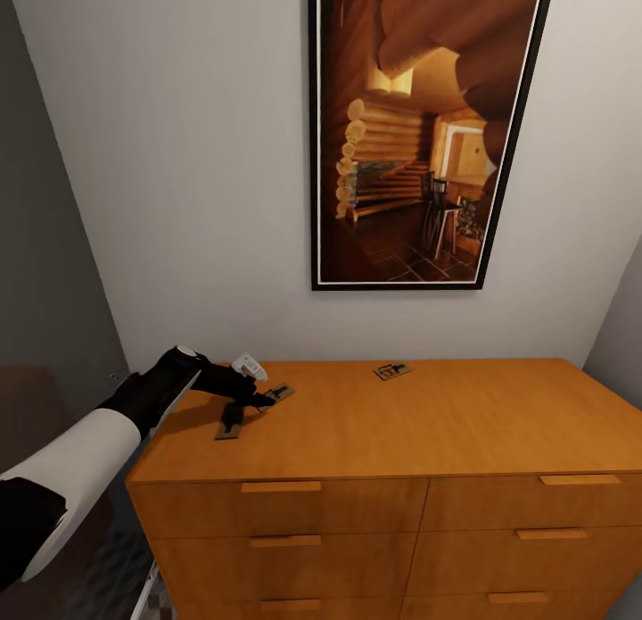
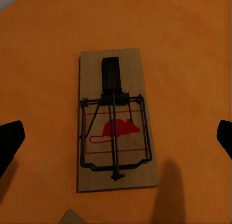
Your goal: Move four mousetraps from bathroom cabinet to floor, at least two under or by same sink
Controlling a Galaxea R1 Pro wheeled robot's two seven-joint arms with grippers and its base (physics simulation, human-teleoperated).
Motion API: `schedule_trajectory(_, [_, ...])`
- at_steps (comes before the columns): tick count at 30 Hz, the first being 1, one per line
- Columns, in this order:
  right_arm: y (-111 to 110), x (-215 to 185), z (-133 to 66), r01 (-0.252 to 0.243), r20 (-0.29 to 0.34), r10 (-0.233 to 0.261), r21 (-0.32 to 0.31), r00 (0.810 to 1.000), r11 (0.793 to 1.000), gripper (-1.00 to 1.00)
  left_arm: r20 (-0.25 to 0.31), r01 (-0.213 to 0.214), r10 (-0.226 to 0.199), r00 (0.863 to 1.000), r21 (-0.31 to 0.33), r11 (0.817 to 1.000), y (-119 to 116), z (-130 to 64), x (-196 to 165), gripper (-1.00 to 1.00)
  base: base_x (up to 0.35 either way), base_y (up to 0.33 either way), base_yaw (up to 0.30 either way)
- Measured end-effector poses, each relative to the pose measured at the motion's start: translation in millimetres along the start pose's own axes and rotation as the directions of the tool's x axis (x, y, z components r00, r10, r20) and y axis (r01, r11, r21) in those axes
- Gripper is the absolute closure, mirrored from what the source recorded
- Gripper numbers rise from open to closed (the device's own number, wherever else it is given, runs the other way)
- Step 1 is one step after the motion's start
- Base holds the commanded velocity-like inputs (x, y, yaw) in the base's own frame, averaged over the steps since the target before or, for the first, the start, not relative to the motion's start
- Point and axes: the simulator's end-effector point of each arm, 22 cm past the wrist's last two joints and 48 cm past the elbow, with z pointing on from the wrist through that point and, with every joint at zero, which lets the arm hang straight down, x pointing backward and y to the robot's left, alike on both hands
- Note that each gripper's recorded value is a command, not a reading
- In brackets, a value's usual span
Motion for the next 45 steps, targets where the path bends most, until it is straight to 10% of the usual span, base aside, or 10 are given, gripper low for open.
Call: schedule_trajectory(45, [-0.4,0.1,0.0,-0.001,0.0,0.001,0.002,1.0,1.0,1.0,-0.028,0.032,-0.032,0.999,0.003,0.999,1.4,5.4,15.4,-1.0,0.0,0.0,0.0])
